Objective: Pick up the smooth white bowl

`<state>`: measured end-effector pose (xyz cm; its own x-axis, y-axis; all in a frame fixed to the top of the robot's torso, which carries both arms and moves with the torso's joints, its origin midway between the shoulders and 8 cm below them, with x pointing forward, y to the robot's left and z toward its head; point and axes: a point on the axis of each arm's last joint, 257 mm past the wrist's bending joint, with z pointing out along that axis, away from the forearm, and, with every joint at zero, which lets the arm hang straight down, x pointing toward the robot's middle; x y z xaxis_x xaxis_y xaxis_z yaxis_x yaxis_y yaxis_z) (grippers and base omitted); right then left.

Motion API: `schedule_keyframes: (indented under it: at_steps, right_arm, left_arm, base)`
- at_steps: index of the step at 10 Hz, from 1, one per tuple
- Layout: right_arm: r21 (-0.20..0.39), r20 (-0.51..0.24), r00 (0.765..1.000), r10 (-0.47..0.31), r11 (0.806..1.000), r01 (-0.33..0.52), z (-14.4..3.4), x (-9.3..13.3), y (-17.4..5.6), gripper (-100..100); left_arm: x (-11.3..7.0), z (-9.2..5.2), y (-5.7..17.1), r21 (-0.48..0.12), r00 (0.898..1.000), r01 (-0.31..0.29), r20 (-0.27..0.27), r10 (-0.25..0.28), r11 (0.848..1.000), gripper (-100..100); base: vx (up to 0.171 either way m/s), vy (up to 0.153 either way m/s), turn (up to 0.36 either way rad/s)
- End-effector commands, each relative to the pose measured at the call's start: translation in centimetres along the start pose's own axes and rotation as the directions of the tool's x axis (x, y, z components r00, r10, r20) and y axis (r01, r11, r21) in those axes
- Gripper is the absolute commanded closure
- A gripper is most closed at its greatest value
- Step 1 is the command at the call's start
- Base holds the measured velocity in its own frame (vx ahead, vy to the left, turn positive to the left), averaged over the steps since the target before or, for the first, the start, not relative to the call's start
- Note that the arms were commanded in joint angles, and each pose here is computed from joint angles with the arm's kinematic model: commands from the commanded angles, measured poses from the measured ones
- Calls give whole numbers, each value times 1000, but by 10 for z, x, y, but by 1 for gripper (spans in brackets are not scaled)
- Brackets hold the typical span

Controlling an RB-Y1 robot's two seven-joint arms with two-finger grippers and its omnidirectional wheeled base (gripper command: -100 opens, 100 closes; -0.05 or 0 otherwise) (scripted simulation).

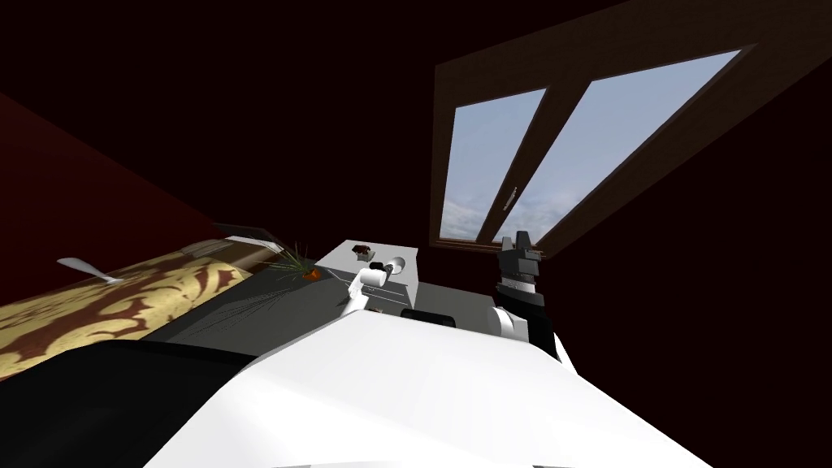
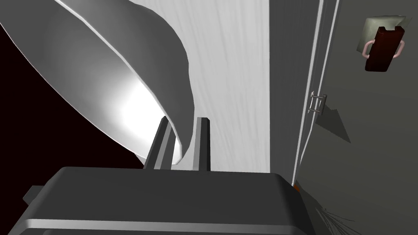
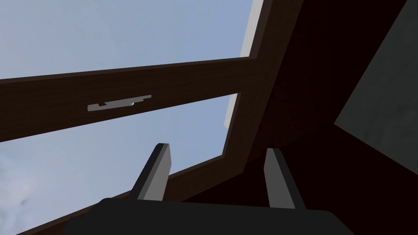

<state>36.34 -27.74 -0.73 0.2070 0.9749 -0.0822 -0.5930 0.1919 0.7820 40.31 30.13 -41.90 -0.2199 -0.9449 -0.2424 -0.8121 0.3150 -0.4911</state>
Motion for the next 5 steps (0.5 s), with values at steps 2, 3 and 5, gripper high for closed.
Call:
schedule_keyframes:
  at_steps: [2, 3, 5]
  right_arm:
    - [0, 0, 1000, 0, 1000, 0, 0, 0, 0, 0]
    - [0, 0, 1000, 0, 1000, 0, 0, 0, 0, 0]
    - [0, 0, 1000, 0, 1000, 0, 0, 0, 0, 0]
  left_arm:
    - [-1, -9, -1, -2, 1000, 0, -2, 0, 1000, 100]
    - [-2, -13, -3, -2, 1000, -2, -3, 2, 1000, 100]
    - [-1, -10, -3, -2, 1000, -2, -2, 2, 1000, 0]
  base:
    - [-14, -10, 31]
    - [-20, -14, 22]
    - [-5, -3, 2]
